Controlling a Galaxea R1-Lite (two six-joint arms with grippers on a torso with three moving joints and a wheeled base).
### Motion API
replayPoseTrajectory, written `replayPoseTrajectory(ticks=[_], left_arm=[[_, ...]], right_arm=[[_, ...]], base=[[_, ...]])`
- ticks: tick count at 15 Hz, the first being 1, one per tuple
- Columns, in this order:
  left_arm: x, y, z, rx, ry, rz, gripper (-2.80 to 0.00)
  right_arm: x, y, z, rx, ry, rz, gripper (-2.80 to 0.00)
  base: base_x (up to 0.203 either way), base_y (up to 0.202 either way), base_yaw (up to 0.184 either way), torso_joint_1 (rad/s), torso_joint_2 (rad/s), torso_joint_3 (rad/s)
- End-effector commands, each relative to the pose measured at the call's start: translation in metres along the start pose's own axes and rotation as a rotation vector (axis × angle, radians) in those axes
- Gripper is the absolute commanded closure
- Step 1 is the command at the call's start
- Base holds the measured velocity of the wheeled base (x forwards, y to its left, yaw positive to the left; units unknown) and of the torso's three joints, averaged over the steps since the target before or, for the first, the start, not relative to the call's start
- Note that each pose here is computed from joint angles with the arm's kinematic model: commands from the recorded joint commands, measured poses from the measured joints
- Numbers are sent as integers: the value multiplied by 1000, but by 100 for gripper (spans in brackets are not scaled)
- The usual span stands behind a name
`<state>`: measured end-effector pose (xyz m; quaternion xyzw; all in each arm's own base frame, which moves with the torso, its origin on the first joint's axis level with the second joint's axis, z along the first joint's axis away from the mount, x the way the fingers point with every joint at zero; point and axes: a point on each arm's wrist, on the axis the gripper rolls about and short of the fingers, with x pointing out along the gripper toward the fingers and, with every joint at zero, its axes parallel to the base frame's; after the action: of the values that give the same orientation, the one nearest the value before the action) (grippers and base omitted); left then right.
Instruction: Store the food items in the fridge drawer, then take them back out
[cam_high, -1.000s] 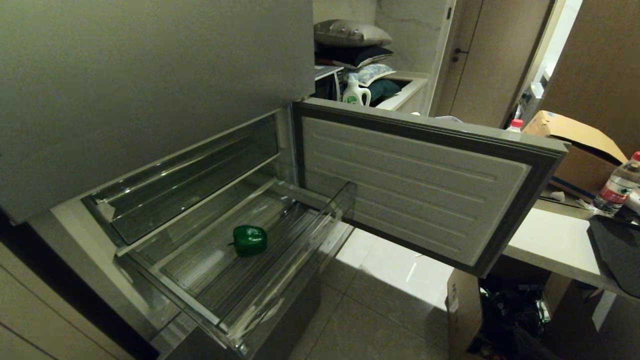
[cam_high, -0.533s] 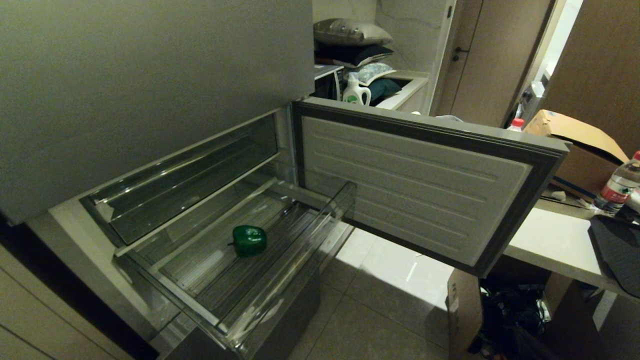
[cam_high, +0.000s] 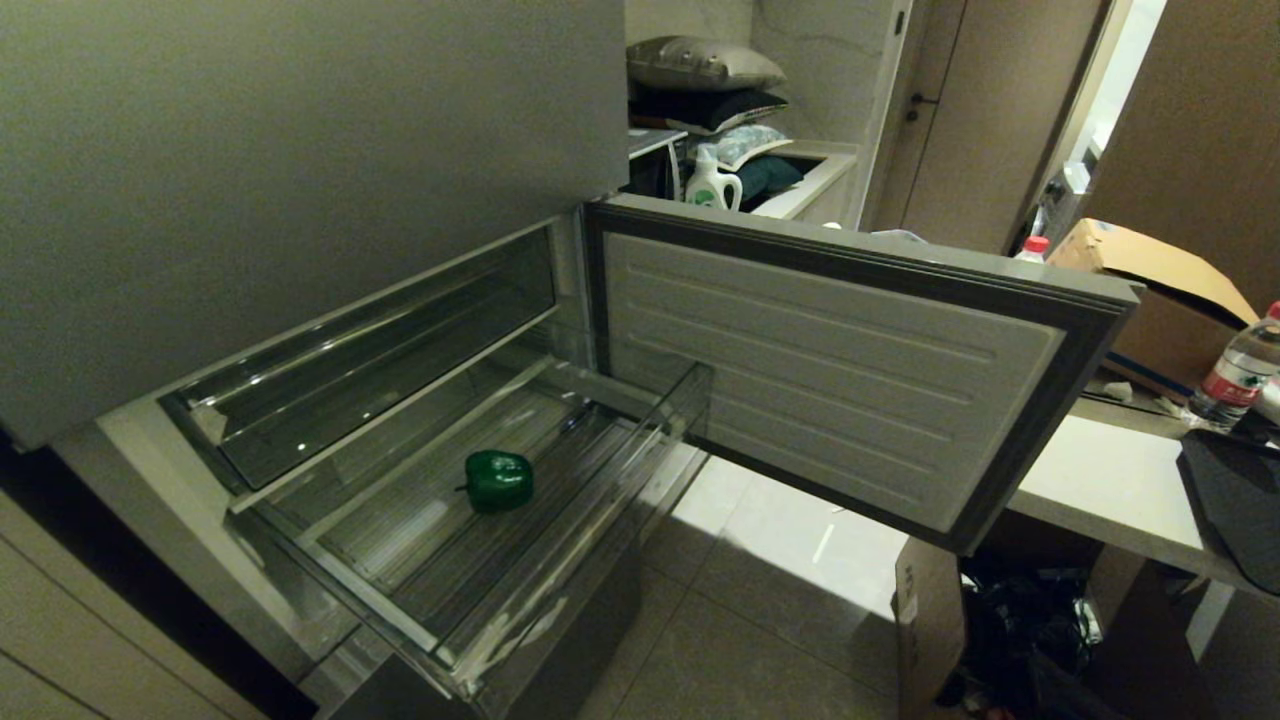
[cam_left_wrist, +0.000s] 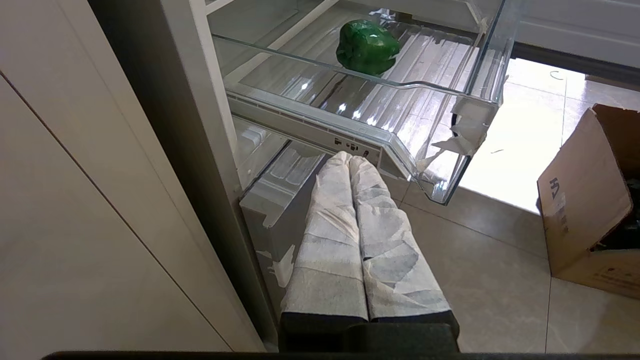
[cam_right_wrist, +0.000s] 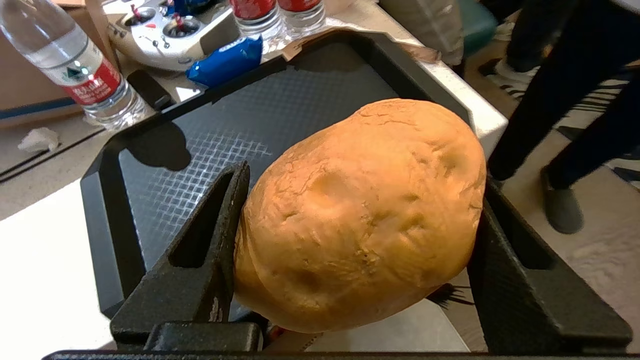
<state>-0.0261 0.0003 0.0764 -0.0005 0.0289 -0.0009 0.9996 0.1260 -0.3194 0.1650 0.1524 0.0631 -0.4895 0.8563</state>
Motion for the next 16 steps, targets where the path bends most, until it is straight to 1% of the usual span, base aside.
replayPoseTrajectory(ticks=[1, 3, 6, 9, 11, 16], left_arm=[[0, 0, 0, 0, 0, 0, 0], [0, 0, 0, 0, 0, 0, 0], [0, 0, 0, 0, 0, 0, 0], [0, 0, 0, 0, 0, 0, 0], [0, 0, 0, 0, 0, 0, 0], [0, 0, 0, 0, 0, 0, 0]], right_arm=[[21, -4, -8, 0, 22, 6, 0], [36, 11, -14, -13, 28, 50, 0], [58, 48, -29, -40, 47, 149, 0], [81, 76, -46, -61, 61, 222, 0], [95, 86, -55, -68, 67, 245, 0], [135, 93, -81, -77, 90, 263, 0]], base=[[0, 0, 0, 0, 0, 0], [0, 0, 0, 0, 0, 0], [0, 0, 0, 0, 0, 0], [0, 0, 0, 0, 0, 0], [0, 0, 0, 0, 0, 0], [0, 0, 0, 0, 0, 0]])
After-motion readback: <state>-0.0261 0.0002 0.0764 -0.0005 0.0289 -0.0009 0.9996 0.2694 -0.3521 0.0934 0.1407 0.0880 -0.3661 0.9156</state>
